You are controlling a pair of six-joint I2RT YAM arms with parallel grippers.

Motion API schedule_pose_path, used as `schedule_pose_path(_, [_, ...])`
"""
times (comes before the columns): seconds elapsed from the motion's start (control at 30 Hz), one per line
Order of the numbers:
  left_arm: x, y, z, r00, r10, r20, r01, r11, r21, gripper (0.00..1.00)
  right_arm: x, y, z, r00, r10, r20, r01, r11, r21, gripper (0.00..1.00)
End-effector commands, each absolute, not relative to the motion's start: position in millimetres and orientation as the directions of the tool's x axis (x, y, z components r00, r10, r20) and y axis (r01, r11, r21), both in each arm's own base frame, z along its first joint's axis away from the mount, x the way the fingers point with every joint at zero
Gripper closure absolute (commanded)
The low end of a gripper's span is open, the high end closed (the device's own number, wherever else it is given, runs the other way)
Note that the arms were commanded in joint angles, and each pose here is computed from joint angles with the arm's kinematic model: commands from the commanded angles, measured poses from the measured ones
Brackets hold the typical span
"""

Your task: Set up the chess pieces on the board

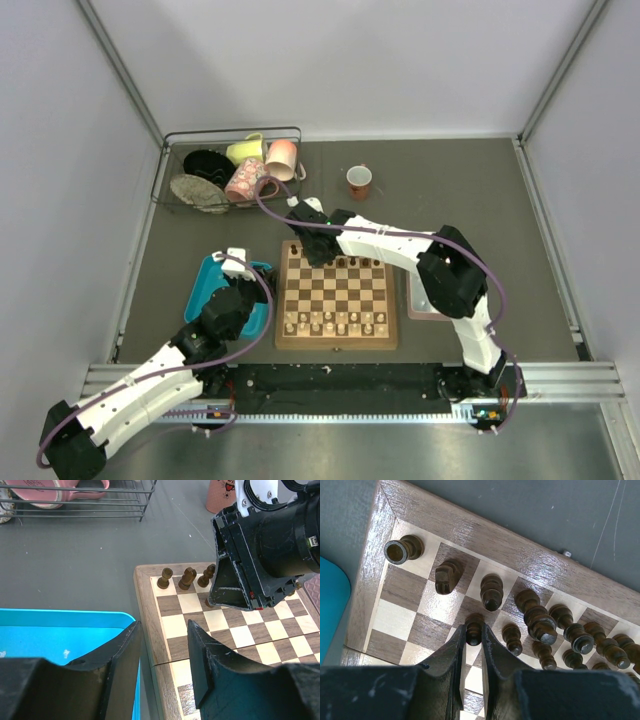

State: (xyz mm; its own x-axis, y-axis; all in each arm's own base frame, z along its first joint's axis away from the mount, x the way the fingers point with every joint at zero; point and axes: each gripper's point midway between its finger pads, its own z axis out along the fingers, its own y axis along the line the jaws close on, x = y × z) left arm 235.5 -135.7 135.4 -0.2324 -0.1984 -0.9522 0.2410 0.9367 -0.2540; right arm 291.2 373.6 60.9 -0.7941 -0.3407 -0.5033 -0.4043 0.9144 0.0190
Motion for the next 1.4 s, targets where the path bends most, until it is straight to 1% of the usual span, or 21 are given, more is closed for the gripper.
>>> schedule_pose_path(0.0, [237.8, -134.2, 142.8, -0.203, -0.235, -0.951, 0.232, 0.932, -0.280, 0.53, 301.4, 385.6, 72.5, -0.765, -0.339, -0.548, -0.413, 0.910, 0.014, 0.91])
schedule_pose_path(0.13, [237.9, -133.7, 142.1, -0.204, -0.234, -0.951, 0.230, 0.932, -0.279, 0.53, 301.1, 386.2, 71.5, -0.766, -0.340, -0.546, -0.415, 0.910, 0.015, 0.89])
schedule_pose_path(0.27, [237.9, -134.0, 142.1, -0.204, -0.233, -0.951, 0.232, 0.932, -0.278, 0.53, 301.5, 385.5, 71.7, -0.767, -0.337, -0.546, -0.412, 0.911, 0.016, 0.79])
schedule_pose_path(0.37, [237.8, -133.9, 141.7, -0.204, -0.233, -0.951, 0.232, 0.932, -0.278, 0.53, 301.0, 386.1, 73.7, -0.766, -0.337, -0.547, -0.415, 0.909, 0.021, 0.75])
schedule_pose_path(0.47, [237.7, -133.8, 141.7, -0.204, -0.234, -0.951, 0.232, 0.932, -0.279, 0.53, 300.0, 387.8, 78.3, -0.765, -0.335, -0.551, -0.421, 0.906, 0.034, 0.72])
schedule_pose_path(0.67, [237.6, -133.1, 141.1, -0.204, -0.233, -0.951, 0.229, 0.933, -0.278, 0.53, 298.7, 387.9, 93.3, -0.753, -0.329, -0.570, -0.431, 0.901, 0.051, 0.71])
schedule_pose_path(0.83, [237.5, -133.3, 141.8, -0.203, -0.235, -0.951, 0.231, 0.932, -0.280, 0.53, 294.1, 380.7, 133.0, -0.727, -0.291, -0.622, -0.434, 0.897, 0.087, 0.71])
schedule_pose_path(0.9, [237.6, -133.1, 141.8, -0.202, -0.235, -0.951, 0.229, 0.932, -0.279, 0.53, 288.1, 372.8, 140.1, -0.729, -0.278, -0.626, -0.428, 0.898, 0.101, 0.71])
schedule_pose_path(0.93, [237.6, -133.1, 141.4, -0.203, -0.234, -0.951, 0.229, 0.933, -0.279, 0.53, 284.9, 367.7, 159.8, -0.717, -0.250, -0.650, -0.426, 0.896, 0.126, 0.70])
schedule_pose_path(0.97, [237.6, -133.1, 141.8, -0.202, -0.235, -0.951, 0.229, 0.932, -0.279, 0.53, 280.1, 359.2, 157.0, -0.723, -0.253, -0.643, -0.422, 0.899, 0.120, 0.70])
schedule_pose_path(1.03, [237.3, -133.7, 141.8, -0.203, -0.235, -0.951, 0.232, 0.932, -0.280, 0.53, 276.4, 339.6, 181.2, -0.703, -0.209, -0.680, -0.401, 0.906, 0.135, 0.69])
schedule_pose_path(1.07, [237.3, -133.7, 141.8, -0.203, -0.235, -0.951, 0.232, 0.932, -0.280, 0.53, 269.8, 322.8, 171.7, -0.720, -0.203, -0.664, -0.376, 0.918, 0.127, 0.69])
schedule_pose_path(1.1, [237.3, -133.5, 142.5, -0.201, -0.237, -0.950, 0.233, 0.931, -0.281, 0.53, 274.0, 306.0, 173.2, -0.724, -0.172, -0.667, -0.341, 0.931, 0.129, 0.69])
schedule_pose_path(1.13, [237.2, -133.4, 141.8, -0.202, -0.236, -0.951, 0.232, 0.931, -0.281, 0.53, 272.5, 286.9, 190.7, -0.711, -0.122, -0.693, -0.312, 0.937, 0.155, 0.69])
schedule_pose_path(1.17, [237.1, -133.7, 141.8, -0.203, -0.236, -0.950, 0.234, 0.931, -0.281, 0.53, 266.5, 264.3, 171.0, -0.740, -0.109, -0.664, -0.268, 0.953, 0.142, 0.69])
schedule_pose_path(1.2, [236.9, -134.4, 141.7, -0.203, -0.235, -0.950, 0.236, 0.930, -0.281, 0.53, 276.3, 236.8, 167.8, -0.750, -0.050, -0.660, -0.193, 0.970, 0.146, 0.69])
schedule_pose_path(1.27, [237.1, -134.5, 142.4, -0.201, -0.237, -0.950, 0.237, 0.930, -0.282, 0.53, 269.0, 194.6, 158.6, -0.758, 0.021, -0.652, -0.107, 0.982, 0.155, 0.68])
schedule_pose_path(1.3, [237.4, -134.0, 142.0, -0.202, -0.235, -0.951, 0.236, 0.931, -0.280, 0.53, 278.4, 163.6, 156.2, -0.753, 0.093, -0.651, -0.016, 0.987, 0.160, 0.68])
schedule_pose_path(1.37, [237.3, -134.8, 141.6, -0.204, -0.234, -0.951, 0.238, 0.930, -0.280, 0.53, 271.6, 129.8, 143.1, -0.758, 0.147, -0.635, 0.057, 0.986, 0.159, 0.68])
